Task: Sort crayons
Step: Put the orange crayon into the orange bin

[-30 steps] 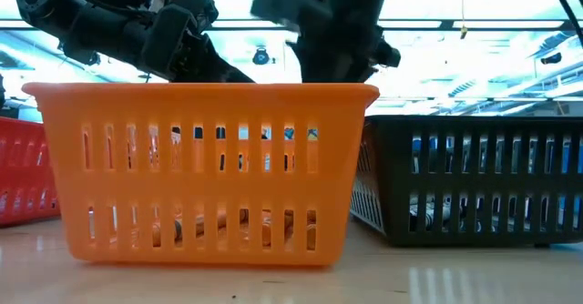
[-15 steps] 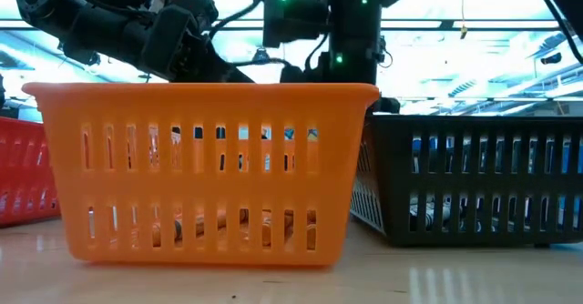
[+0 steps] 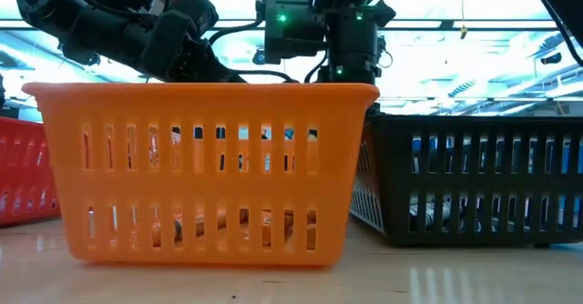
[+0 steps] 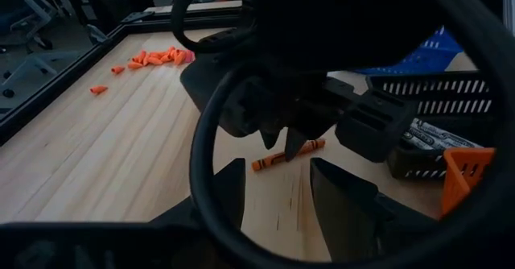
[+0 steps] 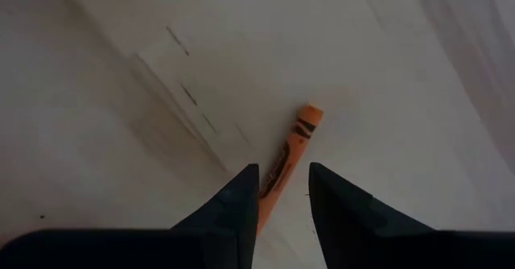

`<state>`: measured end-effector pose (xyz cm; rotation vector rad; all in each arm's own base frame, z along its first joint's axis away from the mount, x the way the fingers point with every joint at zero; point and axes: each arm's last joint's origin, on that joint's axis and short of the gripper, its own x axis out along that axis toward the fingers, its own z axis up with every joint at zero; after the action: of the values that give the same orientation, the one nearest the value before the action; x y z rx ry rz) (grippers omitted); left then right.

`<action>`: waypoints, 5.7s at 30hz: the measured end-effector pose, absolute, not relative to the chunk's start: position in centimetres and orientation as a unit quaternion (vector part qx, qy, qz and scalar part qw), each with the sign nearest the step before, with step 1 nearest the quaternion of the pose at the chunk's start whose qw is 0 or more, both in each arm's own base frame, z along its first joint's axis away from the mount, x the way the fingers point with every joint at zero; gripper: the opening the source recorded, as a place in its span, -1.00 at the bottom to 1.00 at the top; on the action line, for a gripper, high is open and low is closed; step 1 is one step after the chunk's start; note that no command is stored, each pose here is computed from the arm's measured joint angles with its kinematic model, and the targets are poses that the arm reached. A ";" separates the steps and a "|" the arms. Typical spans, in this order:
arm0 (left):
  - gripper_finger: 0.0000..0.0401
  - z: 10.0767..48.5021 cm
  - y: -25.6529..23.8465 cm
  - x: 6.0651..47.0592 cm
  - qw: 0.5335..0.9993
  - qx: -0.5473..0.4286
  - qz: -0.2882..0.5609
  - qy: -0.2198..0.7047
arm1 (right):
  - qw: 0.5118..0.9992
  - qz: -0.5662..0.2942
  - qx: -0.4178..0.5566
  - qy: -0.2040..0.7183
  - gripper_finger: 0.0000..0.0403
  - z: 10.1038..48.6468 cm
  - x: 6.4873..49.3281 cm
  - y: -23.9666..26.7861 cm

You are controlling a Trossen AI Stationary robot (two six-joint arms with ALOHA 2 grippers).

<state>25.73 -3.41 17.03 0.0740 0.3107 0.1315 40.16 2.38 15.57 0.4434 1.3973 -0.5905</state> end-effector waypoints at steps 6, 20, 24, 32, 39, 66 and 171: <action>-0.24 17.0 -3.4 25.7 0.985 0.037 0.065 0.154 | 0.700 -0.261 0.207 0.631 -0.43 15.6 40.2 1.7; -0.24 17.1 -3.4 25.7 0.985 0.037 0.064 0.153 | 0.704 -0.238 0.237 0.626 -0.43 14.3 40.1 1.0; -0.24 17.1 -3.4 25.7 0.986 0.036 0.063 0.152 | 0.706 -0.232 0.257 0.618 -0.43 13.1 39.6 0.8; -0.24 17.1 -3.4 25.7 0.985 0.042 0.062 0.153 | 0.706 -0.237 0.255 0.617 -0.45 12.8 39.4 0.8; -0.24 17.1 -3.4 25.7 0.985 0.042 0.062 0.153 | 0.716 -0.241 0.235 0.612 -0.71 12.8 39.5 1.0; -0.24 17.1 -3.4 25.8 0.985 0.042 0.062 0.153 | 0.826 -0.243 0.177 0.476 -0.85 21.2 38.6 3.0; -0.80 18.7 -6.9 25.6 0.987 -0.127 -0.042 0.085 | 0.915 -0.223 -0.110 0.318 -0.57 19.1 25.5 9.7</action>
<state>25.62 -6.94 18.66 -0.2555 0.1717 -0.0851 25.50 9.69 19.12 -0.2266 0.6540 -0.4598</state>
